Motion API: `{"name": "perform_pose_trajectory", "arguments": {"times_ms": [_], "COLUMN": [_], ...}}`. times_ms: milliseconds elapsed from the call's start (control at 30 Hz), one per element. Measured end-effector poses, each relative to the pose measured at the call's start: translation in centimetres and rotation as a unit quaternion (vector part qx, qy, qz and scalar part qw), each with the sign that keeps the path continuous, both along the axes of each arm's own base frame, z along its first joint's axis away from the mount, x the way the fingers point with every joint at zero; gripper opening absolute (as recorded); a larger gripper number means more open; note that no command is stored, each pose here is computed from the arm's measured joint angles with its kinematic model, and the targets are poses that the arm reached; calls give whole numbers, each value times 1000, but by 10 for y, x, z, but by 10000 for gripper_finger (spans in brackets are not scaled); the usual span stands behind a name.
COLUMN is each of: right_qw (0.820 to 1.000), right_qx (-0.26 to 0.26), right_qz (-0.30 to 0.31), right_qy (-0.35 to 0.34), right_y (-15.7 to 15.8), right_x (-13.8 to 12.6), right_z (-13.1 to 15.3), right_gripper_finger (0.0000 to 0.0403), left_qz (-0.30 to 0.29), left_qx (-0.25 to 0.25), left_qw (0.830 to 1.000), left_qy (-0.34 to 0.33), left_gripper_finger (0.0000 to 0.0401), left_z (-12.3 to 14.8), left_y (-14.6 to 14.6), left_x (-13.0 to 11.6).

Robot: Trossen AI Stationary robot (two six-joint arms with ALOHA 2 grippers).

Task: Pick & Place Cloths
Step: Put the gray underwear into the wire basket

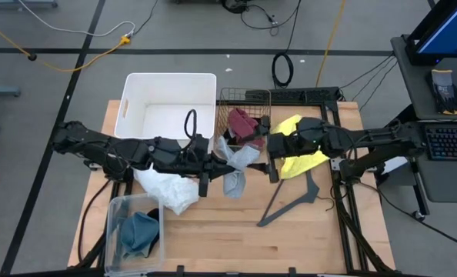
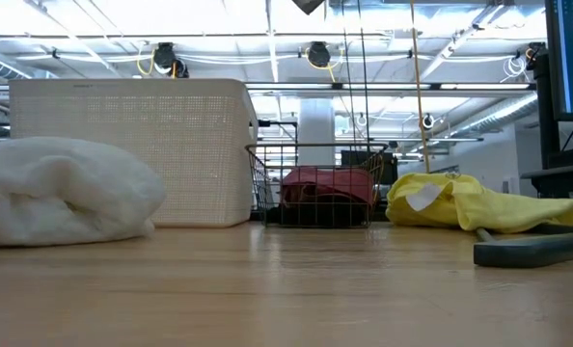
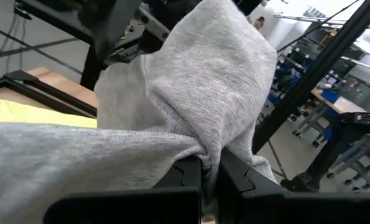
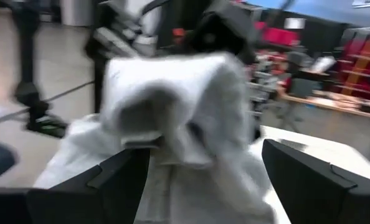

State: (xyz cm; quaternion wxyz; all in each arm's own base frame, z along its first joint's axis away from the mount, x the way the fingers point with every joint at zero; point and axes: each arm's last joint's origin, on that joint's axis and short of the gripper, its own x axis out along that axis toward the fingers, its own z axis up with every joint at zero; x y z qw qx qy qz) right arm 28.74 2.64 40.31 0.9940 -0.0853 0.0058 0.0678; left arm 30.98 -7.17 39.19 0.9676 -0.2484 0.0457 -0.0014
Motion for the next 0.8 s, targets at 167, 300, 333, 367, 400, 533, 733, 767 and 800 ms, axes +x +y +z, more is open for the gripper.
{"name": "perform_pose_trajectory", "arguments": {"times_ms": [167,300,333,367,400,533,733,767,800], "right_qw": [998,998,998,998,998,997,997,997,997], "right_qx": [0,0,0,0,0,1,-5,-9,-11], "right_qz": [53,53,54,54,54,54,55,55,55], "right_qy": [17,33,36,38,41,47,46,45,44], "right_y": [2,3,3,3,3,3,3,3,3], "right_x": [9,15,16,17,18,21,21,21,20], "right_z": [-9,-16,-17,-18,-20,-23,-23,-23,-22], "right_gripper_finger": [298,274,265,253,239,160,20,16,17], "left_qz": [-8,-11,-13,-14,-14,-21,-17,-16,-15], "left_qx": [-2,-6,-6,-6,-6,-9,-9,-8,-8], "left_qw": [1000,1000,1000,1000,1000,1000,1000,1000,1000], "left_qy": [4,2,3,3,3,3,1,1,0], "left_gripper_finger": [5,5,5,5,5,5,12,14,18], "left_z": [-2,-1,-1,-1,-1,-1,-1,-1,-1], "left_y": [0,2,3,3,3,4,7,8,8], "left_x": [2,2,2,2,2,3,3,3,3]}}
